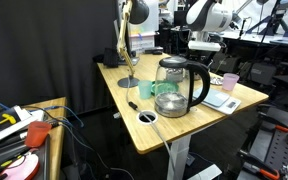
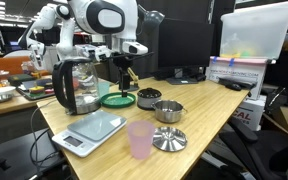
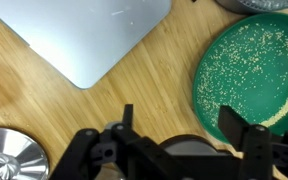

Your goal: Take the plate off the scale and put it on the table

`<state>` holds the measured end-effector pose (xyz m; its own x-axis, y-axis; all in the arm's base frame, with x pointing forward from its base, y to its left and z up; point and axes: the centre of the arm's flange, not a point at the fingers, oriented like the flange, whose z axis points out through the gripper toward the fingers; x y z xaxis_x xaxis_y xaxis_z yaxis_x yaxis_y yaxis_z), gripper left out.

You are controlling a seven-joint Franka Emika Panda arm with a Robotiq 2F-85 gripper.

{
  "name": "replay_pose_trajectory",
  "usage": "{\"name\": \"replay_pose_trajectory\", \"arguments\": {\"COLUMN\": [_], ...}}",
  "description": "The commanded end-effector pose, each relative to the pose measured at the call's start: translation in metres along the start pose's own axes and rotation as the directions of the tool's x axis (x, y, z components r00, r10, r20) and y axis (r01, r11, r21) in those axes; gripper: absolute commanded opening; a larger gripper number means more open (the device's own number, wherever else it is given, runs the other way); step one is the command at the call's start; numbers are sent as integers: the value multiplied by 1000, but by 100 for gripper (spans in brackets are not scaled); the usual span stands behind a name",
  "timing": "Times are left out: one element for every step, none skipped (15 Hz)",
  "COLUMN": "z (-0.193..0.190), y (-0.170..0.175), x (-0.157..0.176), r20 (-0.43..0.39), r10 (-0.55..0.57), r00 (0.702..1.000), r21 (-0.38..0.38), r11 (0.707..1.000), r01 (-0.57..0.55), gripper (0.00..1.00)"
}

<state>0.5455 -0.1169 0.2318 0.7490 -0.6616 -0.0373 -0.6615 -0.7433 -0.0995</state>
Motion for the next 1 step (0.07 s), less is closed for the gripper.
{"name": "replay_pose_trajectory", "arguments": {"z": [0], "y": [0], "x": [0], "r20": [0], "r10": [0], "r00": [1000], "r21": [0], "r11": [1000], "r01": [0], "gripper": [87]}}
